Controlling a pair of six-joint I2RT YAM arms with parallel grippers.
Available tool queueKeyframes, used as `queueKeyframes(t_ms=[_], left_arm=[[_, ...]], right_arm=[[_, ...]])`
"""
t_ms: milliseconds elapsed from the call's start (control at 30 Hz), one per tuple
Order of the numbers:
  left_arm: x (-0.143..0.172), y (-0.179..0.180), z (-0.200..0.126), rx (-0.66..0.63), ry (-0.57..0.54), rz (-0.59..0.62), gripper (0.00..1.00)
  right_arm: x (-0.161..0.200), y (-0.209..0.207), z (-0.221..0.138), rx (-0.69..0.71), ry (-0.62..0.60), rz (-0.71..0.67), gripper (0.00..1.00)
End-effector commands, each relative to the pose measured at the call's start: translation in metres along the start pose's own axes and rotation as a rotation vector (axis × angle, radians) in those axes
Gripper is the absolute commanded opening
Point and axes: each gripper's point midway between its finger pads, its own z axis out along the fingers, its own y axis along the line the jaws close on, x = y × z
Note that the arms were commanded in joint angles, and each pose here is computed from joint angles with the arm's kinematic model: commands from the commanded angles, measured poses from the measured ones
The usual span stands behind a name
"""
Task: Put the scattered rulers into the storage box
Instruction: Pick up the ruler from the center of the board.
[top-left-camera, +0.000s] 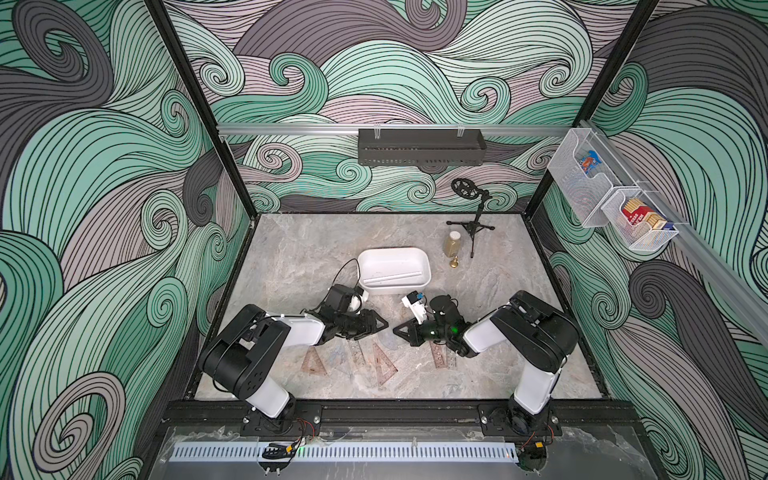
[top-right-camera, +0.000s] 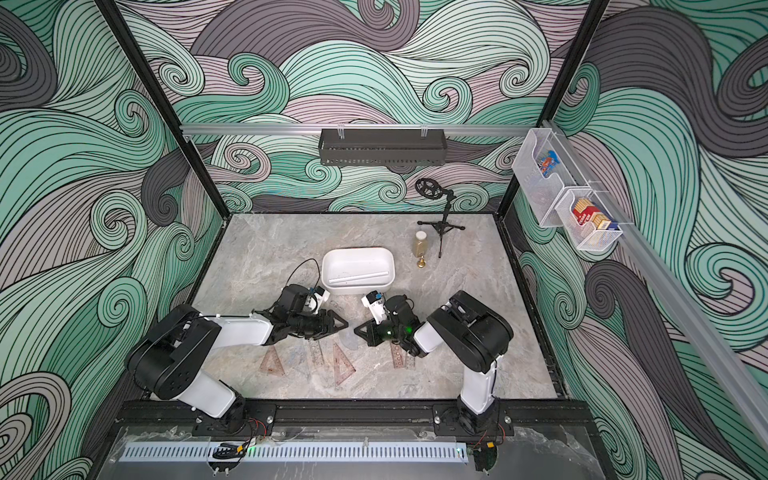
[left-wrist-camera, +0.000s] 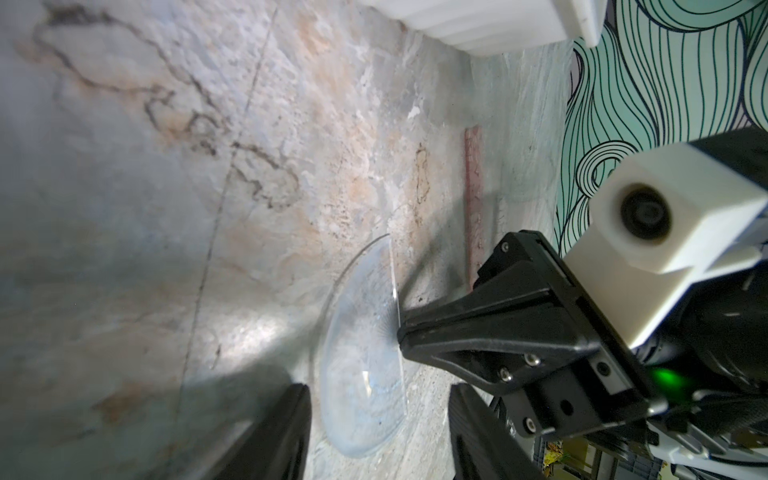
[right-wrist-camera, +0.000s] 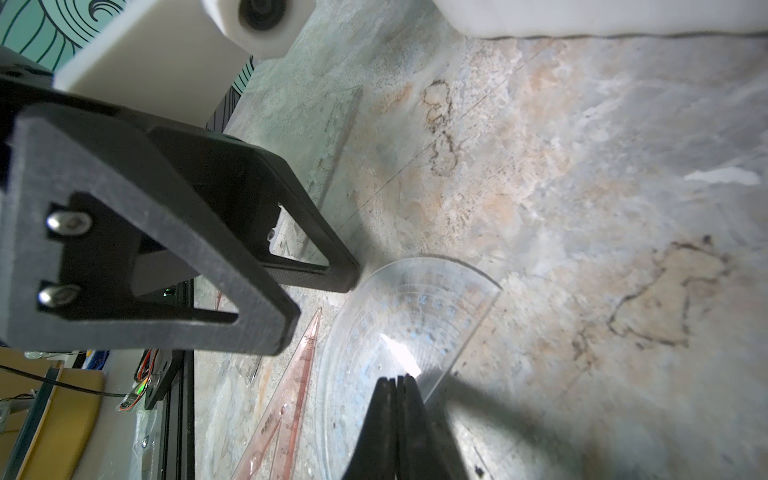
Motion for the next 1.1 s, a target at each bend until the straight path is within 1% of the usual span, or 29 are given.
queueKeyframes(t_ms=[0,167,267,433,567,800,1067], left_arm=[[0.031,0.034,0.007,-0.102,0.090,-0.082,0.57],[0.033,0.030,0.012,-0.084,0.103,-0.078,0.52],[0.033,0.031,0.012,-0.089,0.105,-0.079,0.51],[0.022,0.028,0.005,-0.116,0.065,-0.057,0.51],[0.016,0.026,0.000,-0.137,0.045,-0.044,0.54],[0.018,0.030,0.000,-0.157,0.046,-0.049,0.55],[0.025,0.033,0.007,-0.145,0.073,-0.065,0.55]], right_arm=[[0.025,-0.013,0.002,0.032,0.066,0.041,0.06],[0.031,-0.017,0.002,0.039,0.072,0.053,0.06],[0.035,-0.019,0.001,0.040,0.080,0.059,0.06],[0.039,-0.021,-0.004,0.049,0.082,0.065,0.05],[0.040,-0.022,-0.006,0.053,0.080,0.065,0.05],[0.042,-0.023,-0.009,0.056,0.079,0.066,0.05],[0.044,-0.024,-0.010,0.061,0.082,0.064,0.05]])
